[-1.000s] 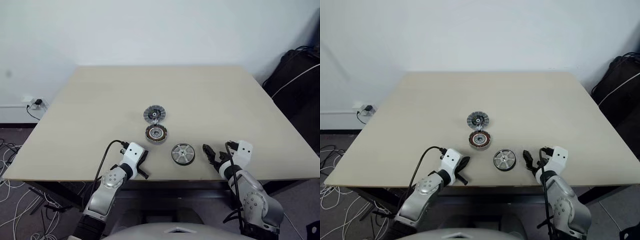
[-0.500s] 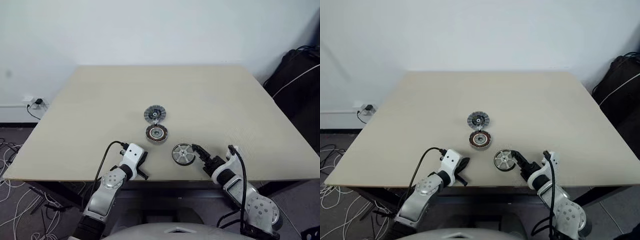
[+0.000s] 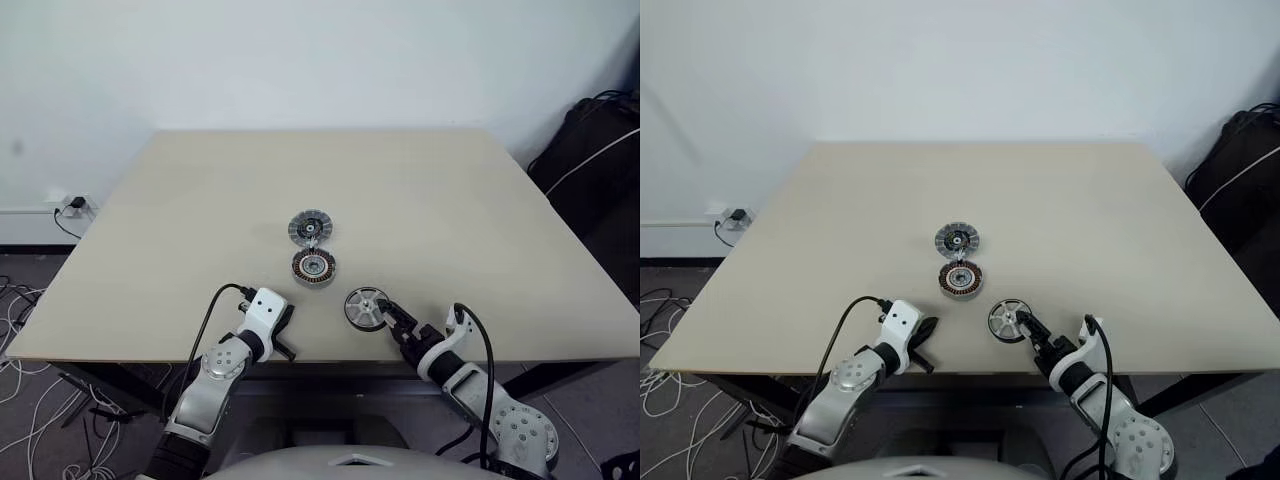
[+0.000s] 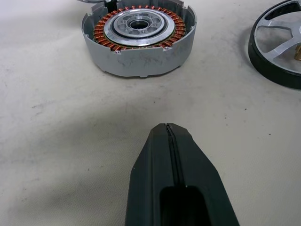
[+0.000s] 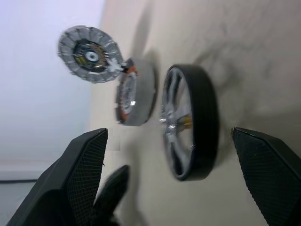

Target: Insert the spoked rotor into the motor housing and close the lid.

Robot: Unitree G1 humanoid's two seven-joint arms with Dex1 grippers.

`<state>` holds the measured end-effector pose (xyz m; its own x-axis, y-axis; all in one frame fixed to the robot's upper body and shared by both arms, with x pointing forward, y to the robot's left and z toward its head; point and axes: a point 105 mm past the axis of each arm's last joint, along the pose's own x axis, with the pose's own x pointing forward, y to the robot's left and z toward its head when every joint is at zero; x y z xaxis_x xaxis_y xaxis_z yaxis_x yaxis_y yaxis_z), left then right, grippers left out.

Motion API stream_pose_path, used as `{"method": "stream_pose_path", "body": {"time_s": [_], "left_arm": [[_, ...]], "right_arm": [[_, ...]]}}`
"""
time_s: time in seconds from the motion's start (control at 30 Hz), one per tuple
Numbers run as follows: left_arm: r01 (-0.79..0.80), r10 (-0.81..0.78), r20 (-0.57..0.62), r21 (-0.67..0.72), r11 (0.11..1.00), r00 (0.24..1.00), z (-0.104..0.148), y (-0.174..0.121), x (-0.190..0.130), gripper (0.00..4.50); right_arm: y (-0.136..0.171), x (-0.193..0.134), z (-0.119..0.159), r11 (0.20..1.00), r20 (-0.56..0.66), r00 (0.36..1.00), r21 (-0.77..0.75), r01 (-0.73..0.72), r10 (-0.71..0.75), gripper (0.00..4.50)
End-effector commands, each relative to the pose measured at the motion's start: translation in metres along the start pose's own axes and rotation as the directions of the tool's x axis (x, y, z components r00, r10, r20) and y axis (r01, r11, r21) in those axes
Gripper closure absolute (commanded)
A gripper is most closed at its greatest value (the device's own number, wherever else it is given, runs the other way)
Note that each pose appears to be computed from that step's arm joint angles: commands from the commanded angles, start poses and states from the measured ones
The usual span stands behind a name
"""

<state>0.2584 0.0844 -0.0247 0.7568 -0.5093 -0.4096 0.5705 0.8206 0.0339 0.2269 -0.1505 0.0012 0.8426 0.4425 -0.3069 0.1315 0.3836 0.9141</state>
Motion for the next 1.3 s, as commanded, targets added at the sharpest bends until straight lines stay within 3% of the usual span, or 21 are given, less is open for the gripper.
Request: {"method": "stream_pose_path", "body": {"time_s": [0.03, 0.37, 0.47, 0.77, 1.3], "left_arm": [[-0.007, 0.006, 0.045, 0.017, 1.000, 0.999, 0.014, 0.002, 0.000, 4.50], [-0.003, 0.002, 0.043, 0.021, 1.000, 0.999, 0.013, 0.002, 0.000, 4.50], [-0.004, 0.003, 0.041, 0.021, 1.000, 0.999, 0.013, 0.003, -0.001, 4.50], [-0.002, 0.001, 0.040, 0.020, 1.000, 0.999, 0.013, 0.002, -0.001, 4.50], [0.002, -0.003, 0.042, 0.018, 1.000, 0.999, 0.013, 0.001, 0.000, 4.50]], "right_arm": [[0.001, 0.002, -0.004, 0.999, -0.014, 1.000, 0.043, -0.021, 0.022, 0.02], [-0.001, 0.010, -0.007, 0.995, 0.005, 0.999, 0.099, -0.034, 0.033, 0.02], [-0.003, 0.012, -0.009, 0.994, 0.002, 1.000, 0.104, -0.030, 0.030, 0.64], [-0.007, 0.010, -0.009, 0.995, -0.001, 1.000, 0.100, -0.013, 0.013, 3.59], [-0.010, 0.011, -0.008, 0.999, 0.000, 1.000, 0.044, 0.012, -0.012, 3.59]]}}
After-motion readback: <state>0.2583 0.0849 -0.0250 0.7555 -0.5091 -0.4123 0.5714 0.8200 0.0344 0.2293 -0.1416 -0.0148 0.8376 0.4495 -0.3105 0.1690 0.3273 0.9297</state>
